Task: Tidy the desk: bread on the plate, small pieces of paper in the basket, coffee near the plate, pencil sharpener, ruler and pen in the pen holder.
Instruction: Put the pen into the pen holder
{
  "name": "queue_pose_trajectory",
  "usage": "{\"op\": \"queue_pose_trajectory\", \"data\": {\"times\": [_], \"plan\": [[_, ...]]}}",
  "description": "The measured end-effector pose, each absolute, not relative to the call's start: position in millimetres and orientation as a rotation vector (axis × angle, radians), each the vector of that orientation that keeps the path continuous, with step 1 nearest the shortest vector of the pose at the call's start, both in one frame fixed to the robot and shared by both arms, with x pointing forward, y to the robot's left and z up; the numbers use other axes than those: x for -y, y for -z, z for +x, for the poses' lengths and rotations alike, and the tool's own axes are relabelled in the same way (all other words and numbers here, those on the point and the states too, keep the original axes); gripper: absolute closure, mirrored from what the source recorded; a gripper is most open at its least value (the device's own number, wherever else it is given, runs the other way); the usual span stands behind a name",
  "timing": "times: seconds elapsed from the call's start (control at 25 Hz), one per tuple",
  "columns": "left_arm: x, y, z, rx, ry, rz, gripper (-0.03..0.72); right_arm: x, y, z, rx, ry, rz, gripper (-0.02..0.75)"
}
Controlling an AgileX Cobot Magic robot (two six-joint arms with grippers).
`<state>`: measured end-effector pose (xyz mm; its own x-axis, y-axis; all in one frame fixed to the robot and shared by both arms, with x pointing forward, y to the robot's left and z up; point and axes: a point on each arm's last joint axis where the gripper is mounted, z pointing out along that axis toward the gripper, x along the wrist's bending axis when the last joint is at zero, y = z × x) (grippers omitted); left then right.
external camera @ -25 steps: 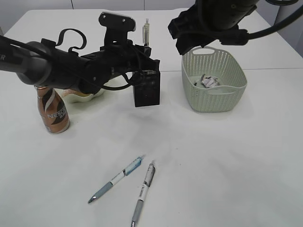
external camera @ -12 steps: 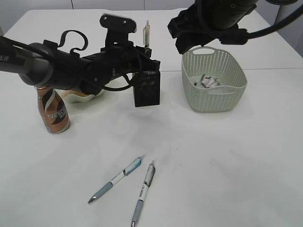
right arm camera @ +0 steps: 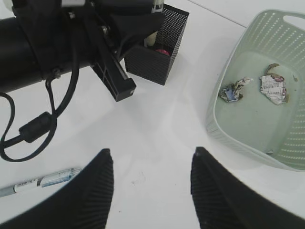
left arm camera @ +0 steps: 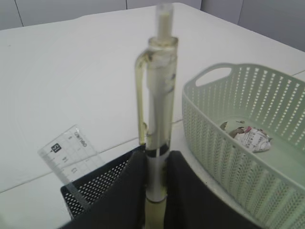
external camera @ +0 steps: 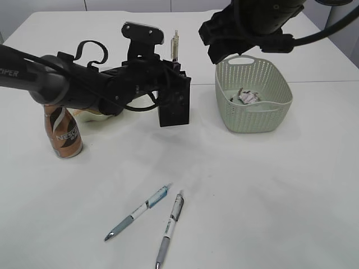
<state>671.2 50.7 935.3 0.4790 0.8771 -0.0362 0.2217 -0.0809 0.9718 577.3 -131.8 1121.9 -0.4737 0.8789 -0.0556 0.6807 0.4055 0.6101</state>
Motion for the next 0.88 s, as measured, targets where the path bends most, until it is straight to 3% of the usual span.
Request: {"op": "queue_pose_trajectory", "data": {"times": [0.12, 0.32, 0.44, 0.64, 0.88], "plan": [[-51, -933, 671, -0.985, -0.715, 1.608, 0.552, 132, -1122, 577, -2.297, -0.743, 1.342, 0.353], [-51, -931, 671, -0.992, -0.709, 1.621, 0.368, 132, -1122, 577, -2.297, -0.744, 1.342, 0.353], [-51, -931, 671, -0.994, -0.707, 1.624, 0.308, 132, -1122, 577, -2.297, -0.744, 1.342, 0.353], [-51, -934, 669, -1.003, -0.699, 1.641, 0.29, 132, -1122, 577, -2.296, -0.745, 1.341, 0.353], [-56, -976, 659, -1.01, -0.681, 1.694, 0.289, 132, -1123, 577, -2.295, -0.745, 1.347, 0.353]]}}
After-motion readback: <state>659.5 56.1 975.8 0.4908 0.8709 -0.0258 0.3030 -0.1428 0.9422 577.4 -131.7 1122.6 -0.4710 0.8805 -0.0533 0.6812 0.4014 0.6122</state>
